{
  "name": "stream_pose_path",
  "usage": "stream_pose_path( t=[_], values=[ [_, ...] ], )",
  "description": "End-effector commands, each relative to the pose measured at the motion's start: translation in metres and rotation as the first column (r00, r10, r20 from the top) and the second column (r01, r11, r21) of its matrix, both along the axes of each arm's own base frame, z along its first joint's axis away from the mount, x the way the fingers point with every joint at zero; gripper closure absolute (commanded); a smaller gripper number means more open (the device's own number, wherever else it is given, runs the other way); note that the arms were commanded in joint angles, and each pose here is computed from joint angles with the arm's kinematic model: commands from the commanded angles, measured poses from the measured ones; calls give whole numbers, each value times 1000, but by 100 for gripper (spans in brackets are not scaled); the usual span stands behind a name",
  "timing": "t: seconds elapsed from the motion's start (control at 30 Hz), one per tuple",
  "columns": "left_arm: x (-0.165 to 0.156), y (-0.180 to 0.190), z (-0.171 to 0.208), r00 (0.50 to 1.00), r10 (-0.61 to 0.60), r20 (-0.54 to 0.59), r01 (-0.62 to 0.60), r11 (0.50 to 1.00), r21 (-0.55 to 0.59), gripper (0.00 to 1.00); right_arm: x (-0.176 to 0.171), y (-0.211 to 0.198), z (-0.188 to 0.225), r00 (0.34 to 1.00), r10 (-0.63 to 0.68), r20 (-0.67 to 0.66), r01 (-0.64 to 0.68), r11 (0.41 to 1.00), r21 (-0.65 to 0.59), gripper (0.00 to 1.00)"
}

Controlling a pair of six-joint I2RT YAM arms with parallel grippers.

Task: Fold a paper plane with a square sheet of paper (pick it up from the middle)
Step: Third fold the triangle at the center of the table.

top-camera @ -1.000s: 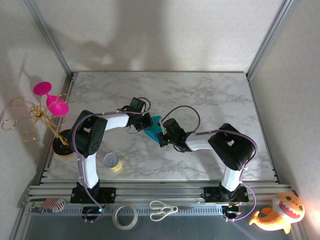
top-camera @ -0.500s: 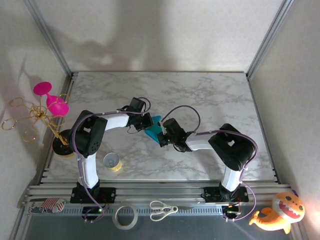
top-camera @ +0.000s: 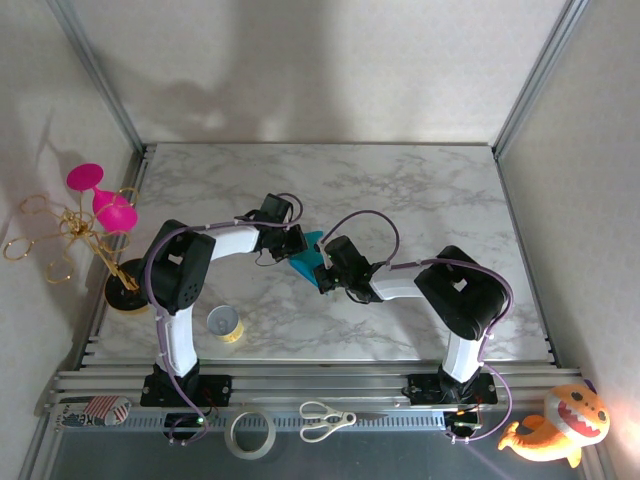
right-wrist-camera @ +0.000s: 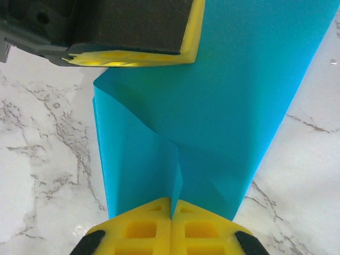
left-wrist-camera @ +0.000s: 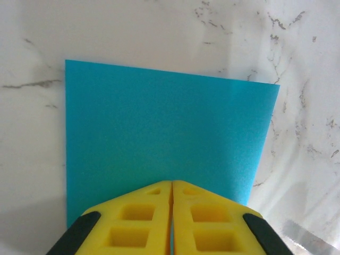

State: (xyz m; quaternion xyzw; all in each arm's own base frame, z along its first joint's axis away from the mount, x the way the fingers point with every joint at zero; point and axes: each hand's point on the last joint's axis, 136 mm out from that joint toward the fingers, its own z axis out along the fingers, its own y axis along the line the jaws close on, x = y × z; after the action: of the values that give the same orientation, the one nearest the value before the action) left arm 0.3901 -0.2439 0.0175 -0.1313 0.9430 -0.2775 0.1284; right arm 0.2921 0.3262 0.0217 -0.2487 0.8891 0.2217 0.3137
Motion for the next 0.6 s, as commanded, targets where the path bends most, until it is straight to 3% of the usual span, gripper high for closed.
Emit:
stream_pose_path(
  t=[0.0, 0.23, 0.57],
  values=[
    [-3, 10, 0, 1000, 11, -19, -9, 997, 72, 89, 1, -9, -15, 1000, -19, -25, 17, 998, -60, 100],
    [11, 23, 59, 985, 136, 106, -135, 991, -18, 83, -2, -8, -18, 999, -18, -50, 15, 998, -55, 100],
    [-41, -7, 58, 988, 142, 55, -124, 961, -249, 83, -3, -6, -23, 997, -14, -82, 9, 998, -62, 100]
  ],
)
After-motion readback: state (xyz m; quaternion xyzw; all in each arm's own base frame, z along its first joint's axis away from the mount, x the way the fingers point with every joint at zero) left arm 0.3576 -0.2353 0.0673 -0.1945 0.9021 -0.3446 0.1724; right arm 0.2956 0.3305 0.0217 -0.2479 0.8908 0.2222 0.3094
